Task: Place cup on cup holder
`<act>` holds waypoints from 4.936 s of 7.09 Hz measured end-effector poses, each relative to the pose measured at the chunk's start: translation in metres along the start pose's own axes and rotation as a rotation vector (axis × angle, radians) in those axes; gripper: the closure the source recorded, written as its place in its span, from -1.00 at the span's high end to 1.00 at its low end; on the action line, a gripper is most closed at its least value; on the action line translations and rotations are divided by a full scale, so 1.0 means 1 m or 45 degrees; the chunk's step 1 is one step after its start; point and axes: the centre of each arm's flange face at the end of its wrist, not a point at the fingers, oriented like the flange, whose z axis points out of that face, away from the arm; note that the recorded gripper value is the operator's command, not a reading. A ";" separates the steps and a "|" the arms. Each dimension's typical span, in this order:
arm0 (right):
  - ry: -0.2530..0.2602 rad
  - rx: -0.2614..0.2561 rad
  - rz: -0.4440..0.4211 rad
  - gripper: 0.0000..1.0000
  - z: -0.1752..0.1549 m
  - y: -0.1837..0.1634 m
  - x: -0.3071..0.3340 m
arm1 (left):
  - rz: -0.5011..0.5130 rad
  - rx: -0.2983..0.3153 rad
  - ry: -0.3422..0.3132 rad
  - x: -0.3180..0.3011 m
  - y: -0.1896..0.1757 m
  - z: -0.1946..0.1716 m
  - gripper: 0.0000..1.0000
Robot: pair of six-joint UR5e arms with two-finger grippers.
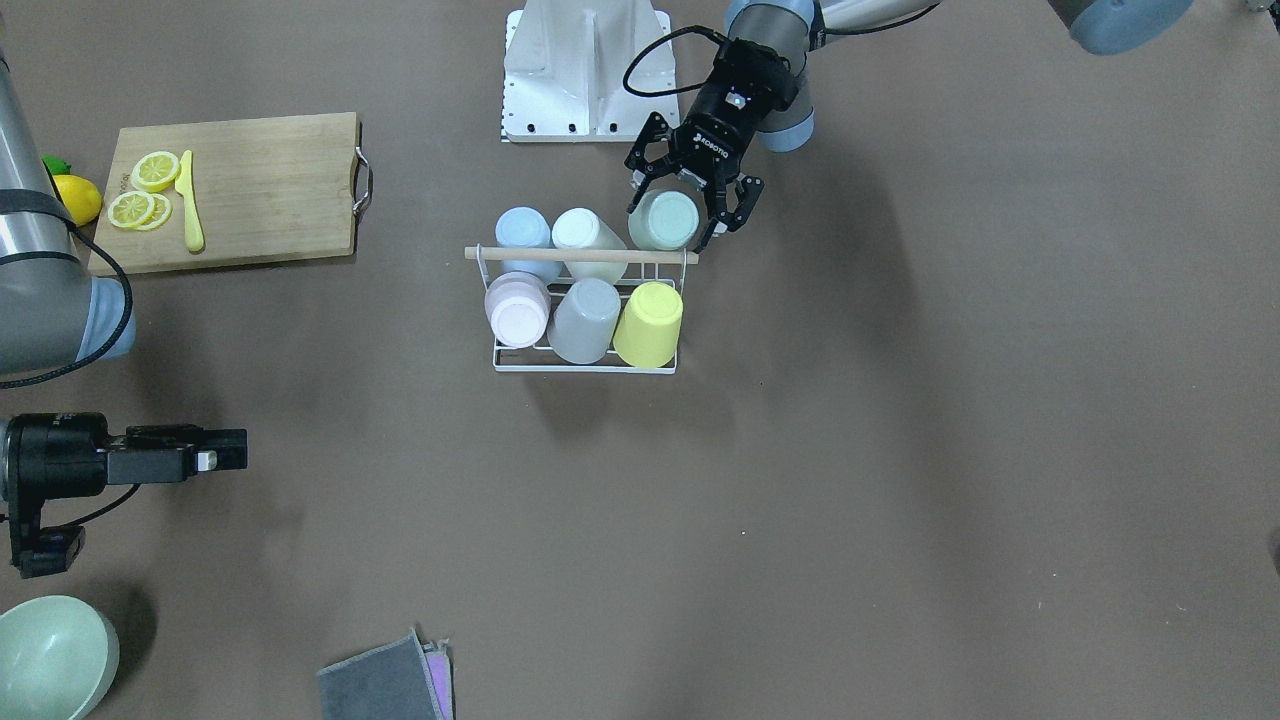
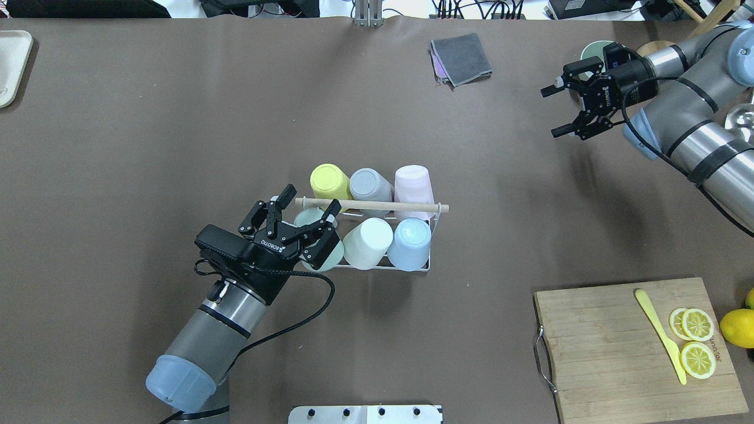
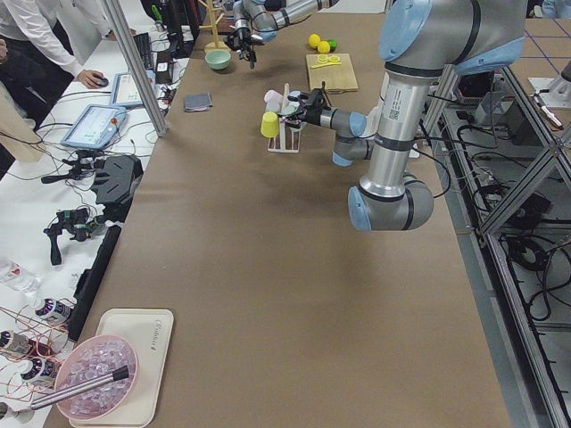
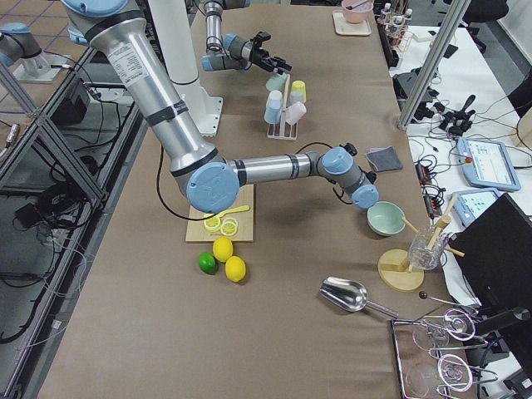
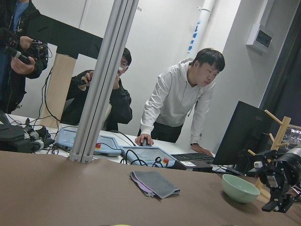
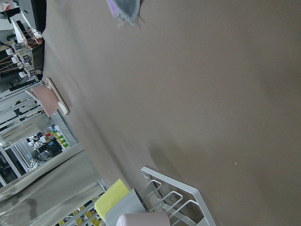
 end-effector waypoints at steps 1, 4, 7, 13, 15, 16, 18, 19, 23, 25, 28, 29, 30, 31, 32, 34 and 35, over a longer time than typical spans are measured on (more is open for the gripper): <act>0.060 -0.017 0.027 0.98 0.002 0.002 -0.019 | 0.004 0.011 -0.011 -0.001 -0.001 0.000 0.95; 0.318 -0.092 0.067 0.93 0.003 0.015 -0.034 | 0.024 0.070 -0.043 -0.017 -0.020 0.014 0.95; 0.712 -0.199 -0.023 1.00 -0.015 0.034 -0.030 | 0.165 0.205 -0.139 -0.077 -0.085 0.064 0.95; 1.211 -0.217 -0.521 0.98 -0.085 0.099 0.015 | 0.519 -0.051 -0.366 -0.330 -0.215 0.143 0.95; 1.234 -0.133 -0.673 0.88 -0.124 0.115 0.040 | 0.534 -0.211 -0.444 -0.413 -0.249 0.109 0.95; 1.230 -0.058 -0.667 0.90 -0.153 0.121 0.049 | 0.526 -0.304 -0.476 -0.454 -0.265 0.081 0.95; 1.249 0.090 -0.655 0.93 -0.211 0.137 0.081 | 0.484 -0.536 -0.536 -0.512 -0.293 0.034 0.95; 1.284 0.168 -0.665 0.91 -0.243 0.146 0.096 | 0.493 -0.674 -0.591 -0.530 -0.300 0.019 0.95; 1.314 0.458 -0.429 0.96 -0.324 0.173 0.115 | 0.481 -1.391 -0.752 -0.584 -0.278 -0.028 0.94; 1.297 0.528 -0.351 0.96 -0.331 0.177 0.111 | 0.452 -1.759 -0.720 -0.619 -0.271 -0.069 0.94; 1.281 0.568 -0.284 0.98 -0.331 0.179 0.112 | 0.196 -2.129 -0.737 -0.647 -0.257 -0.127 0.94; 1.281 0.572 -0.273 0.98 -0.331 0.180 0.113 | 0.056 -2.191 -0.762 -0.648 -0.250 -0.140 0.94; 1.290 0.578 -0.267 0.98 -0.332 0.180 0.114 | -0.050 -2.208 -0.767 -0.647 -0.244 -0.149 0.94; 1.309 0.585 -0.265 0.98 -0.333 0.180 0.113 | -0.125 -2.195 -0.752 -0.646 -0.238 -0.157 0.94; 1.319 0.587 -0.268 0.98 -0.333 0.178 0.111 | -0.157 -2.175 -0.737 -0.644 -0.234 -0.165 0.94; 1.319 0.584 -0.265 0.98 -0.333 0.176 0.112 | -0.141 -2.116 -0.723 -0.647 -0.228 -0.173 0.94; 1.316 0.583 -0.266 0.99 -0.333 0.175 0.111 | -0.126 -2.095 -0.719 -0.650 -0.226 -0.176 0.94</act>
